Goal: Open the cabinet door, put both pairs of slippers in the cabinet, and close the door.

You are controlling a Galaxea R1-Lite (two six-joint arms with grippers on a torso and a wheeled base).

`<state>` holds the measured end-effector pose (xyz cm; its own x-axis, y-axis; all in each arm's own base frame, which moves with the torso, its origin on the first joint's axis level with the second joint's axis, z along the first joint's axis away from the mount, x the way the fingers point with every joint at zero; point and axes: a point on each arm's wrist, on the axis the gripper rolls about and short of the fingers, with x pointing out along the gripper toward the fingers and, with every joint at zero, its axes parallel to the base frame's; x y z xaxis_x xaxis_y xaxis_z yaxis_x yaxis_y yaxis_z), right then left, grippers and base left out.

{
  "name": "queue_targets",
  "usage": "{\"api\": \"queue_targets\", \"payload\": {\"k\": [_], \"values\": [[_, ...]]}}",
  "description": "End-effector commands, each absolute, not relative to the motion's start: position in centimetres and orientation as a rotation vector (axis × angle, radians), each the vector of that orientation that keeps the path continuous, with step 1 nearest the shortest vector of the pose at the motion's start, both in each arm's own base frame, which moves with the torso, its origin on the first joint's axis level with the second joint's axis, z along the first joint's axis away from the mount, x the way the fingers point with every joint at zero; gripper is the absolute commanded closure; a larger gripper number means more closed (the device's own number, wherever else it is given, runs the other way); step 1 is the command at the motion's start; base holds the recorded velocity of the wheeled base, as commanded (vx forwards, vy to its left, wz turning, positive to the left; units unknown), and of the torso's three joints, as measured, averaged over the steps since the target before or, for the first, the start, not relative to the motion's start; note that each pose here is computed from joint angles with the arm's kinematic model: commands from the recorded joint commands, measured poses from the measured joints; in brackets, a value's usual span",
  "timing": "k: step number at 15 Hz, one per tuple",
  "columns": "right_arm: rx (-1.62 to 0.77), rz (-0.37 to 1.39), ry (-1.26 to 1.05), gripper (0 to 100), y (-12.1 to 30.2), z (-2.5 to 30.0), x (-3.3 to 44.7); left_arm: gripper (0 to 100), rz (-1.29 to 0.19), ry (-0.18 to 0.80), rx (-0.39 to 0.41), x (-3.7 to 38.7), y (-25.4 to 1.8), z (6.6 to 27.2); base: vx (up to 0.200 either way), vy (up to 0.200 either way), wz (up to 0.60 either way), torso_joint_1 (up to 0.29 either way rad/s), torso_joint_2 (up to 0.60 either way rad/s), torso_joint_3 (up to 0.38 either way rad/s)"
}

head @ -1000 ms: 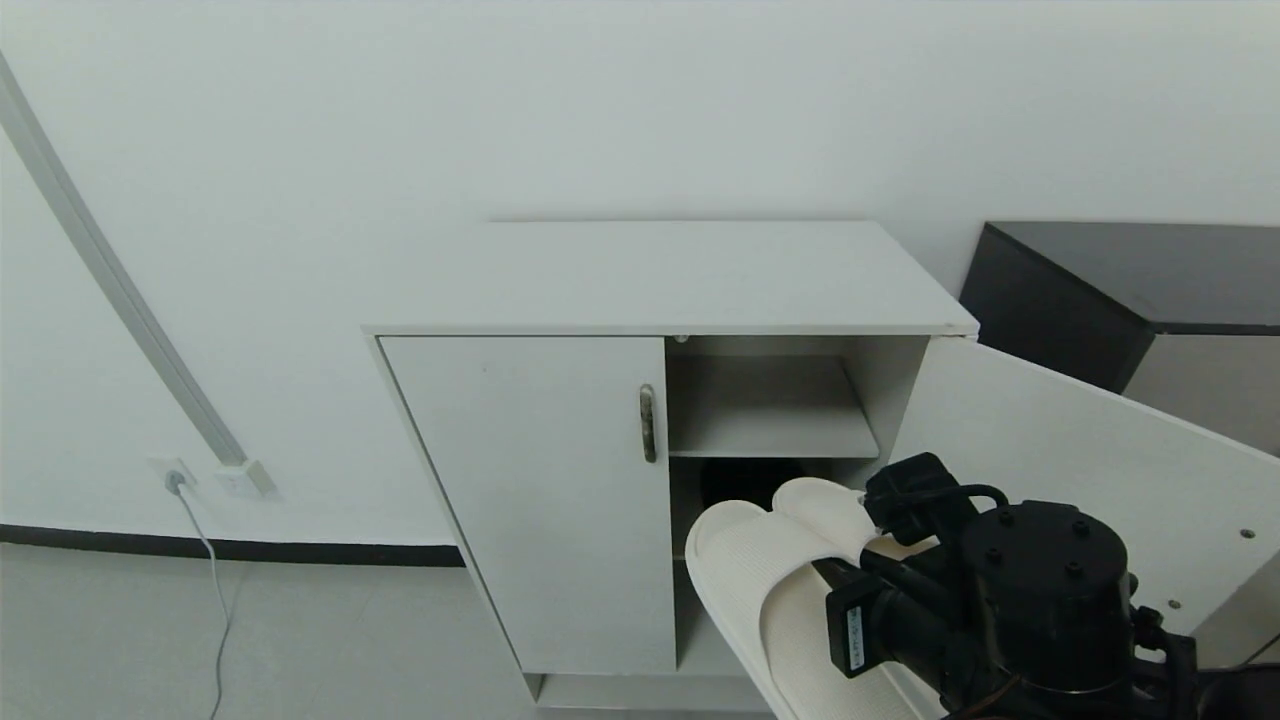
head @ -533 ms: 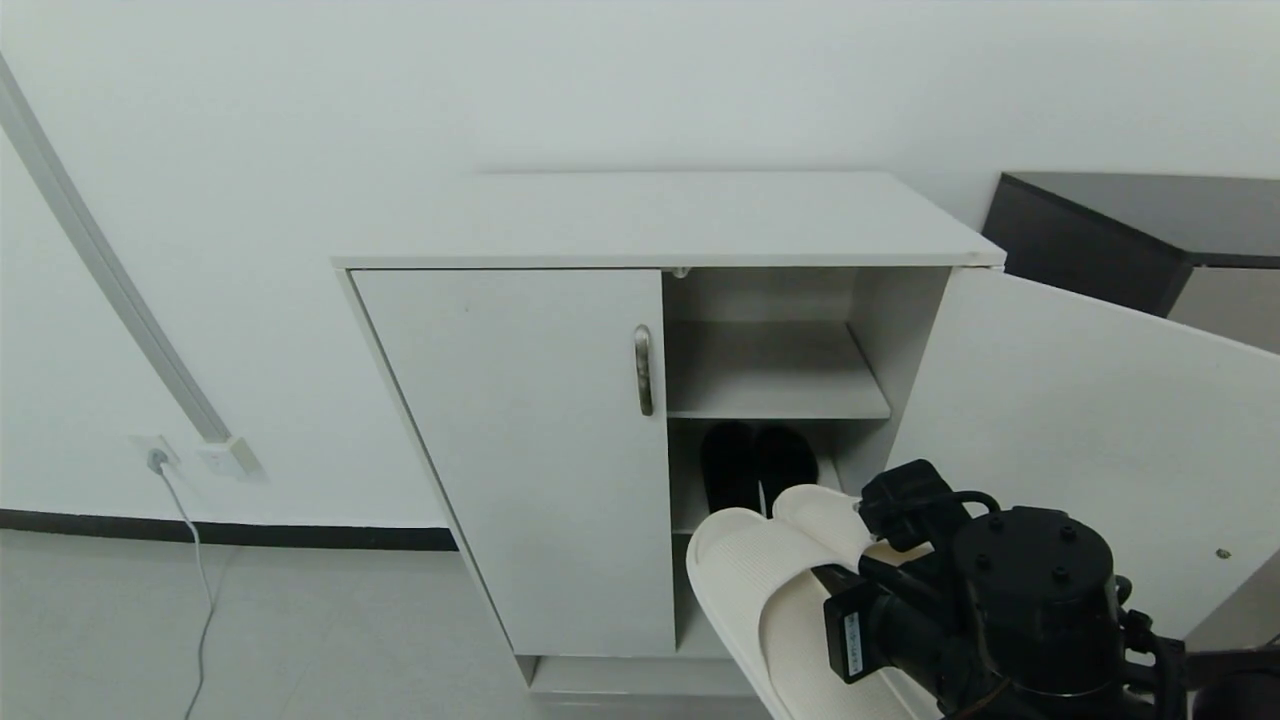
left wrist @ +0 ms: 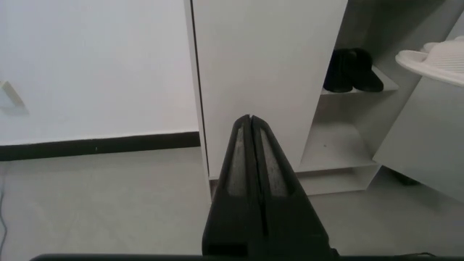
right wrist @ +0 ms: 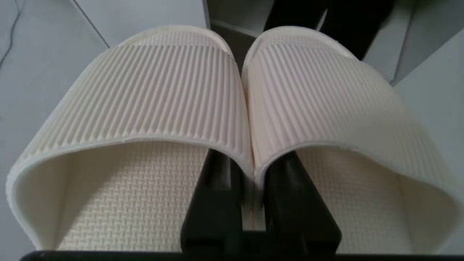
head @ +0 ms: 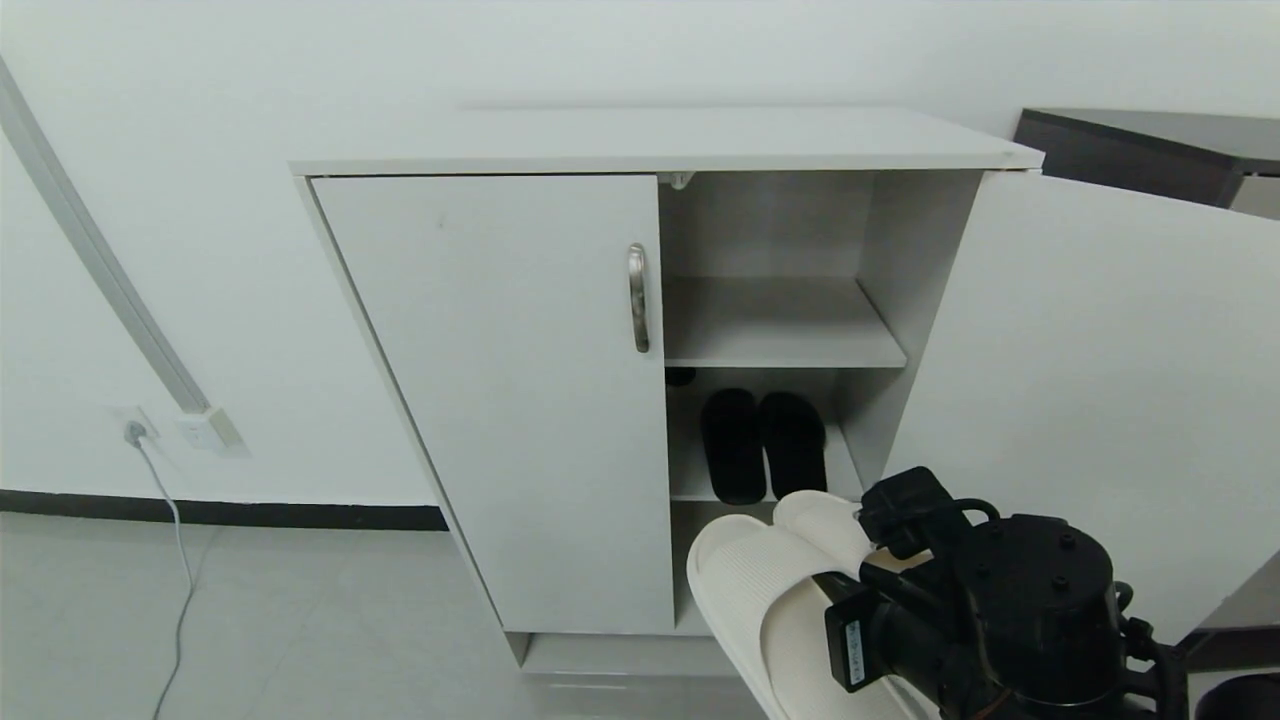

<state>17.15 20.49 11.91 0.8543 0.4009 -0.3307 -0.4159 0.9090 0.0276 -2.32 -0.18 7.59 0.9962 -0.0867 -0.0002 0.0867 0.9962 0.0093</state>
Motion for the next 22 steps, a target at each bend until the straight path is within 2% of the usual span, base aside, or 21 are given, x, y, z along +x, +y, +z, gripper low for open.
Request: {"api": "queue_targets", "payload": {"k": [1,5,22], "values": [[-0.048,0.431,0.343,100,20.5,11.8,17.1,100,-0.086,0.001,0.009,-2.3,-0.2,7.6,0.0,0.0,0.0,-0.017,0.42,0.403],[-0.049,0.429,0.344,100,20.5,11.7,17.2,100,-0.087,0.001,0.009,-2.3,-0.2,7.6,0.0,0.0,0.0,0.001,0.17,0.16],[-0.072,0.456,0.337,100,21.4,10.8,16.9,100,-0.087,0.001,0.006,-2.3,-0.2,7.6,0.0,0.0,-0.04,0.0,0.0,0.0]]}}
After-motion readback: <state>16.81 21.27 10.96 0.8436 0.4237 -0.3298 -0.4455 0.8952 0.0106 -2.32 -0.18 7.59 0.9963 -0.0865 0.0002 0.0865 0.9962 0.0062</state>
